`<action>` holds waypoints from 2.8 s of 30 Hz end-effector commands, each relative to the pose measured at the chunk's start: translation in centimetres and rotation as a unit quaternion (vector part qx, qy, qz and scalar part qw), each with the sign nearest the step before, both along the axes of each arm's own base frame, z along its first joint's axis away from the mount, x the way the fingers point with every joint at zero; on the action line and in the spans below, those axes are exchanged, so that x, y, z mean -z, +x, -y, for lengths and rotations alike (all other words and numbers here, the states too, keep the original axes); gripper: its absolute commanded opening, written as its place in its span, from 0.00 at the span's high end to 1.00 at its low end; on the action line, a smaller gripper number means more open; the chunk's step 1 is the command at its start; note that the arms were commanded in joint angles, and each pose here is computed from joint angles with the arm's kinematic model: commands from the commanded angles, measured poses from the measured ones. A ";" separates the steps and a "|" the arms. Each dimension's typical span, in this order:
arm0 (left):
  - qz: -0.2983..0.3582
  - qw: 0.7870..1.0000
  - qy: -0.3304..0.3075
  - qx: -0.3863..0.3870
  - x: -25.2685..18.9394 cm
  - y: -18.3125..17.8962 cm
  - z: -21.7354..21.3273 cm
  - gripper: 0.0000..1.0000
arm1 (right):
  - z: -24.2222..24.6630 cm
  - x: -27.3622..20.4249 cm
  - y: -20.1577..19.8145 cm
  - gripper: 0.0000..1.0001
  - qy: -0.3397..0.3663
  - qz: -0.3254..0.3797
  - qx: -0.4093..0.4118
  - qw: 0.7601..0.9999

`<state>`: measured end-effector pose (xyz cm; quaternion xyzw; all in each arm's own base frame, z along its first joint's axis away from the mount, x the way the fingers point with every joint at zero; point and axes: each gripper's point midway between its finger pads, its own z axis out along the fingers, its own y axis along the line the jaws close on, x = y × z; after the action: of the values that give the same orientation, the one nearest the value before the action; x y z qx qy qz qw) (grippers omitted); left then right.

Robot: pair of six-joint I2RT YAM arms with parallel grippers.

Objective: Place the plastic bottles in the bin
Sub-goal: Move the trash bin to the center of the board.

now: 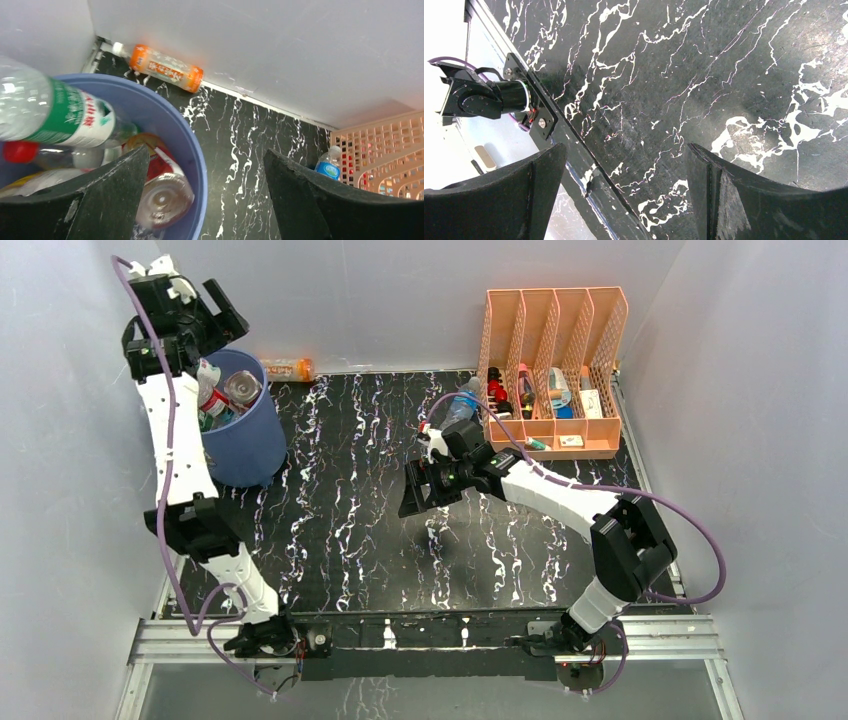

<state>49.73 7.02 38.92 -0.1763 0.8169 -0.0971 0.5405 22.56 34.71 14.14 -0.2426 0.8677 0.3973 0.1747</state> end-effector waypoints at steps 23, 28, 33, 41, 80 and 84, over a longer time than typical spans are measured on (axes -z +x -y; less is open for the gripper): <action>-0.106 0.993 0.010 0.043 5.7 -10.6 1.7 0.44 | 1.3 -4.2 -2.0 0.14 0.063 0.028 0.009 0.998; -0.136 0.989 0.026 0.052 8.2 -9.8 2.2 0.42 | 1.8 -4.7 -2.3 0.16 0.066 0.036 0.013 0.997; -0.166 0.981 0.069 0.071 10.1 -9.3 4.5 0.42 | 2.3 -4.5 -2.6 0.19 0.061 0.040 0.018 0.997; -0.202 0.974 0.087 0.054 12.3 -7.5 3.7 0.83 | 3.1 -4.4 -2.6 0.20 0.059 0.042 0.024 0.997; -0.102 0.937 0.041 0.332 8.0 -4.6 27.3 1.00 | 4.8 -6.6 -1.3 0.21 0.048 0.064 0.048 0.996; -0.098 0.930 0.041 0.352 8.4 -4.7 29.9 1.00 | 5.2 -6.9 -1.5 0.21 0.047 0.068 0.052 0.995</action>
<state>45.97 -19.58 27.73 0.1199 0.8994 -0.1858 0.3771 20.41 29.58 17.86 -0.2090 0.8634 0.4008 0.2240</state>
